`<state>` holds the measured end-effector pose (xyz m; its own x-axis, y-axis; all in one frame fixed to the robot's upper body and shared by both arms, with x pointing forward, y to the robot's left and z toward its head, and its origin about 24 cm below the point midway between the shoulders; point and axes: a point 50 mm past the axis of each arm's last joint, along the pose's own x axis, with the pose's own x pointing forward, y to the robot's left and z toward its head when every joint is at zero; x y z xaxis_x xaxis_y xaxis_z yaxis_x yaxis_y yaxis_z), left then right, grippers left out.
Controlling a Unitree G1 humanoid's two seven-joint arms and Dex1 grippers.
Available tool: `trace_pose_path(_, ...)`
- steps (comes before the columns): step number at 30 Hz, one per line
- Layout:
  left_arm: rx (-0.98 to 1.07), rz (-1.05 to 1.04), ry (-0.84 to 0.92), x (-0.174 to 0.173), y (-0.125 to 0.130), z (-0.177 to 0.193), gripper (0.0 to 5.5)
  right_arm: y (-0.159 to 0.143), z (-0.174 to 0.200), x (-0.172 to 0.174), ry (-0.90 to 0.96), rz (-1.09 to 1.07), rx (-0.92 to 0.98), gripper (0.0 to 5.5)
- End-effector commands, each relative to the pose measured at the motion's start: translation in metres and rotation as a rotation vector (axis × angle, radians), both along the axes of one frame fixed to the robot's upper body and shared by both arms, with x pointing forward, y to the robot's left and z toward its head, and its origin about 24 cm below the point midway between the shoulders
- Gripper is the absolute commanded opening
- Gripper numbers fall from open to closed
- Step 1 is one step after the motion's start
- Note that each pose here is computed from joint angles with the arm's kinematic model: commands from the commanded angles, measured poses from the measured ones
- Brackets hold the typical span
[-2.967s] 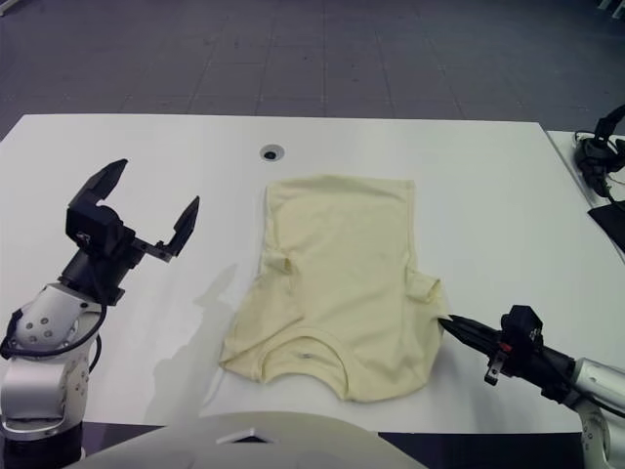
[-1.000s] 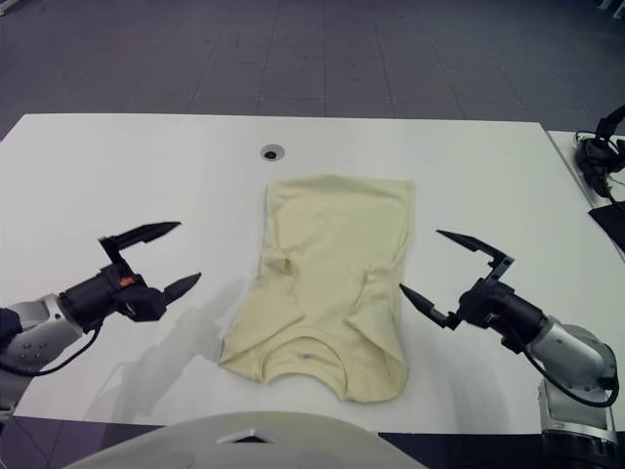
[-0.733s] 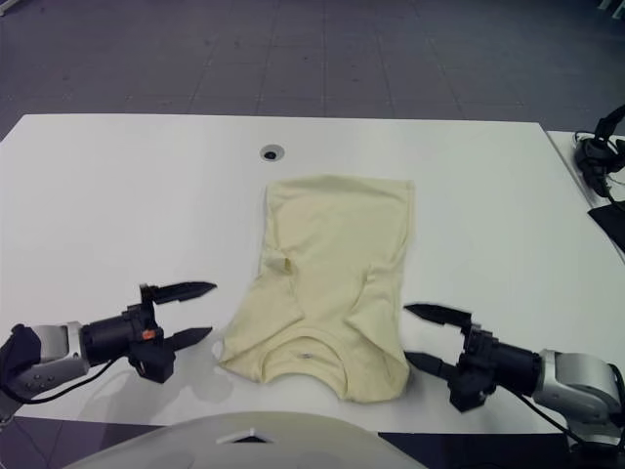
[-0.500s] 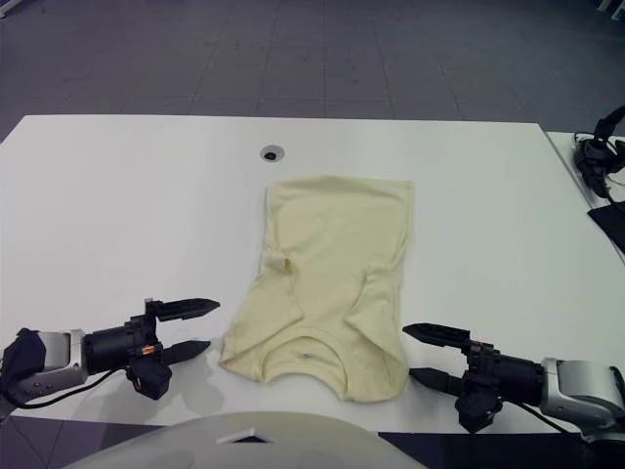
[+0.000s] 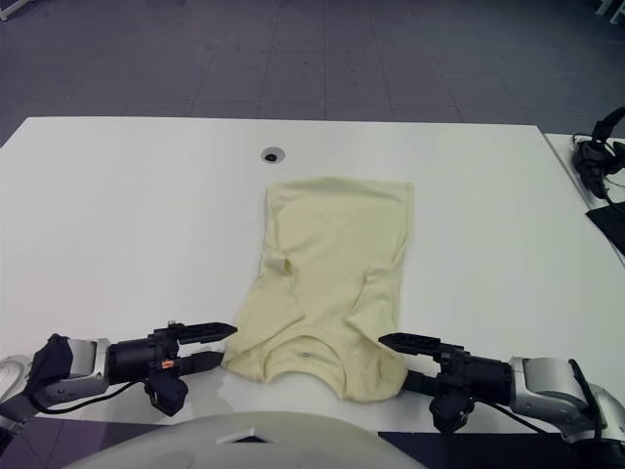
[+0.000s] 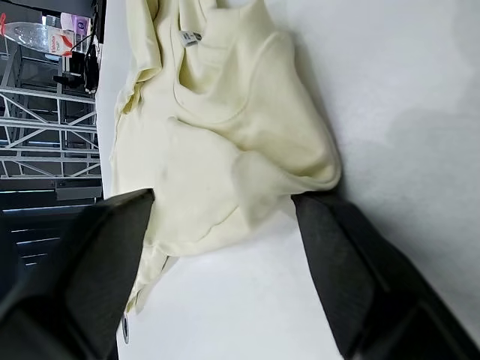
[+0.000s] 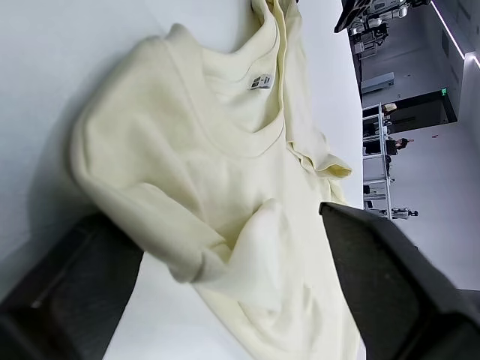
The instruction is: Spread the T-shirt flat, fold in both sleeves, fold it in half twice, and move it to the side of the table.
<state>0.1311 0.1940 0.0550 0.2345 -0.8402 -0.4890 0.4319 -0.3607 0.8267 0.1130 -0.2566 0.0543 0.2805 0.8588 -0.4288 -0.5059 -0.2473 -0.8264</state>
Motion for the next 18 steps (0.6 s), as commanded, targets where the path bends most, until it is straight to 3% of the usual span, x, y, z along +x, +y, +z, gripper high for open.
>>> trace_pose_path(1,0.074,-0.002,0.029,-0.0018,0.0046,-0.0075,2.57,-0.0072,-0.0047,-0.0026,0.047,-0.009,-0.052,3.28)
trace_pose_path(14,0.079,-0.003,0.051,-0.0059,0.0012,-0.0125,0.23,-0.0139,-0.0098,-0.0018,0.07,-0.056,-0.035,1.04)
trace_pose_path(18,0.063,0.02,0.071,-0.0066,-0.0032,-0.012,0.0,-0.0133,-0.0127,-0.0036,0.086,-0.063,-0.03,0.37)
